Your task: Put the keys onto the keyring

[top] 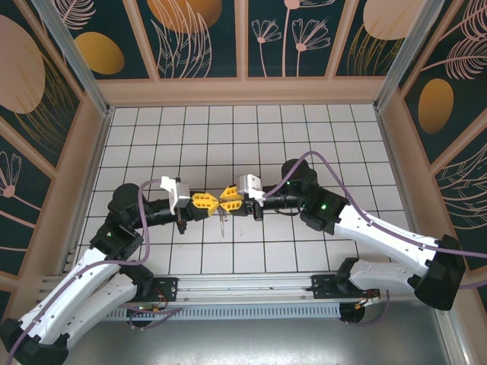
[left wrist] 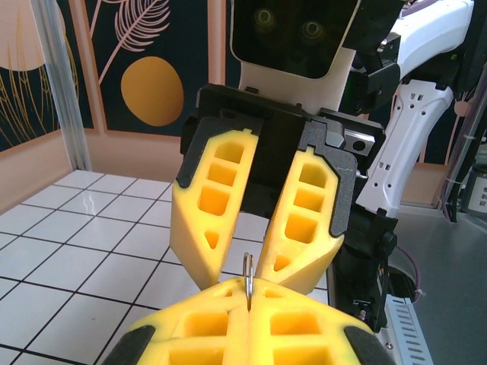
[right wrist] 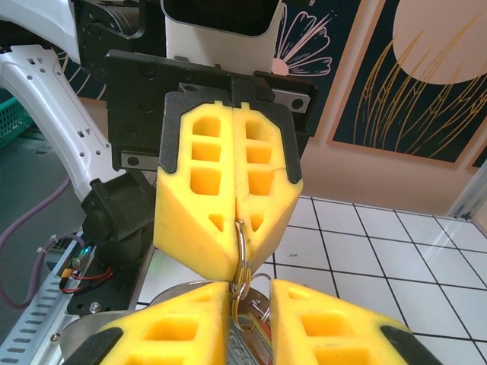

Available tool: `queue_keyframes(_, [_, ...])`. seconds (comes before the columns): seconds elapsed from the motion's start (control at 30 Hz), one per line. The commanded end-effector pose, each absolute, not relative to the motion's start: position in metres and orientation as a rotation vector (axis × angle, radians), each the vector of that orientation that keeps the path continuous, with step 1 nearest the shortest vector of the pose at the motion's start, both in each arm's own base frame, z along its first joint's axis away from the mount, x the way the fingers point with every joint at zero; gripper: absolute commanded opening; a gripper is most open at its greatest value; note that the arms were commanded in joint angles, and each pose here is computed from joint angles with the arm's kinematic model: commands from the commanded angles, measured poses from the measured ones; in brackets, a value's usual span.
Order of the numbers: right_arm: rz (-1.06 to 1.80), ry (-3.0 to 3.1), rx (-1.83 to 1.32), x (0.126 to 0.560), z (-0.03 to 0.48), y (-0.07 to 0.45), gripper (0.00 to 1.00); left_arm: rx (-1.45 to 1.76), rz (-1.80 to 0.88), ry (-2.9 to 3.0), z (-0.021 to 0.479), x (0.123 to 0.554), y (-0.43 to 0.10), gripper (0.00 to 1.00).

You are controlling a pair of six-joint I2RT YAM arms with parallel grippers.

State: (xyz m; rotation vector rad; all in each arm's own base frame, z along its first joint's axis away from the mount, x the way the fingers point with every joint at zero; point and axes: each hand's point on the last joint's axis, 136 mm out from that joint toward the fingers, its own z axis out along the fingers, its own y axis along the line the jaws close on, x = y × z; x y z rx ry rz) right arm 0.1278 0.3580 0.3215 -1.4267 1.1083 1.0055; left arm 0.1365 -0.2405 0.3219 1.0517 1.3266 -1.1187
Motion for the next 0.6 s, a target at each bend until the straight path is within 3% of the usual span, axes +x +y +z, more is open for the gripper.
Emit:
queue_keyframes(0.0, [1.005,1.079,-1.442,0.126,0.329,0.363,0.19,1.065,-1.126,1.261,0.335,0.131,-0.24,0.0])
queue_keyframes(0.2, [1.009,1.066,-1.442,0.124,0.332,0.363,0.15,1.054,-1.125,1.267,0.336,0.133,-0.24,0.0])
queue_keyframes(0.33, [0.994,1.06,-1.424,0.127,0.335,0.364,0.0,1.049,-1.125,1.28,0.334,0.135,-0.241,0.0])
queue_keyframes(0.57, [0.887,1.106,-1.382,0.14,0.334,0.358,0.0,1.031,-1.045,1.382,0.32,0.15,-0.239,0.0])
